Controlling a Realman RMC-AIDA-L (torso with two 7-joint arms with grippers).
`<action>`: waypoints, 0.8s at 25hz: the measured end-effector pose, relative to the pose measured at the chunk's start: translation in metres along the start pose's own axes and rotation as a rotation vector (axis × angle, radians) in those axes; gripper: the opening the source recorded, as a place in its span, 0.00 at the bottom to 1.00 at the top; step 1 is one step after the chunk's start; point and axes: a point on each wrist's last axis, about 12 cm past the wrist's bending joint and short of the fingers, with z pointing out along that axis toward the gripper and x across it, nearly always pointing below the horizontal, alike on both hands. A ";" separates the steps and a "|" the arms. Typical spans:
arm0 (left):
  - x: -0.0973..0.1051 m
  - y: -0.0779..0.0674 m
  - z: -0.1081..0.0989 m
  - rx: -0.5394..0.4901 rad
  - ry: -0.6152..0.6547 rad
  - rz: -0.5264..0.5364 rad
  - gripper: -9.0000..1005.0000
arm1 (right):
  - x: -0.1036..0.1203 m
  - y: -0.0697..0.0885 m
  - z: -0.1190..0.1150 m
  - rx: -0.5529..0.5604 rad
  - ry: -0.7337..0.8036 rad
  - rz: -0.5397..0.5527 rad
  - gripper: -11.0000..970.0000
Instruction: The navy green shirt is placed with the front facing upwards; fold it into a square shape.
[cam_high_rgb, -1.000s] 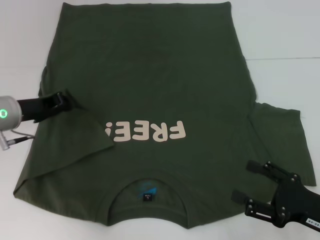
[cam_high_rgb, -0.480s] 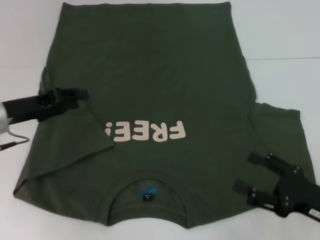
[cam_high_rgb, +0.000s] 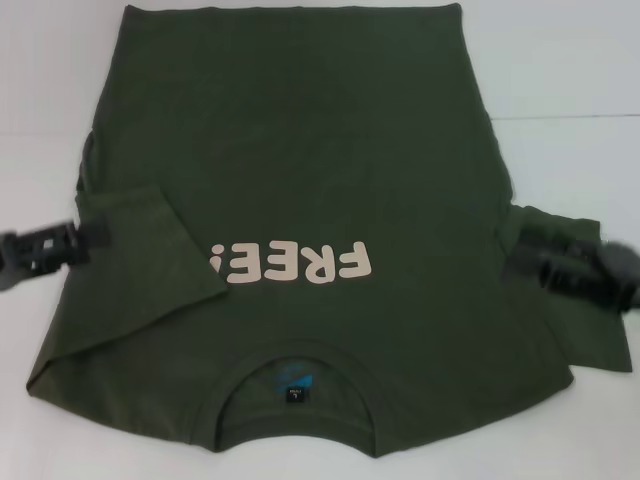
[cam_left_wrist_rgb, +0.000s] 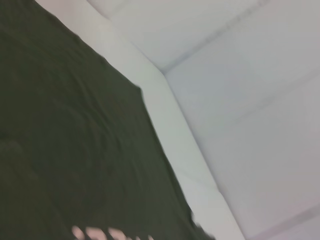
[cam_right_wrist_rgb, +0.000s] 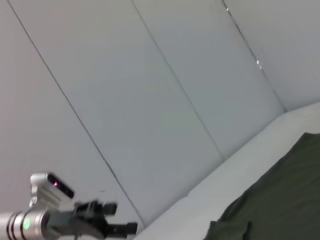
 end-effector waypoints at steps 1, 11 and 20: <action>0.003 -0.002 -0.003 0.014 0.018 0.017 0.80 | -0.013 0.000 -0.001 -0.002 0.019 0.027 0.95; 0.020 -0.011 -0.023 0.071 0.120 0.136 0.85 | -0.118 -0.014 -0.009 0.210 0.292 0.426 0.95; 0.021 -0.012 -0.019 0.090 0.137 0.167 0.85 | -0.155 -0.023 -0.016 0.538 0.625 0.509 0.94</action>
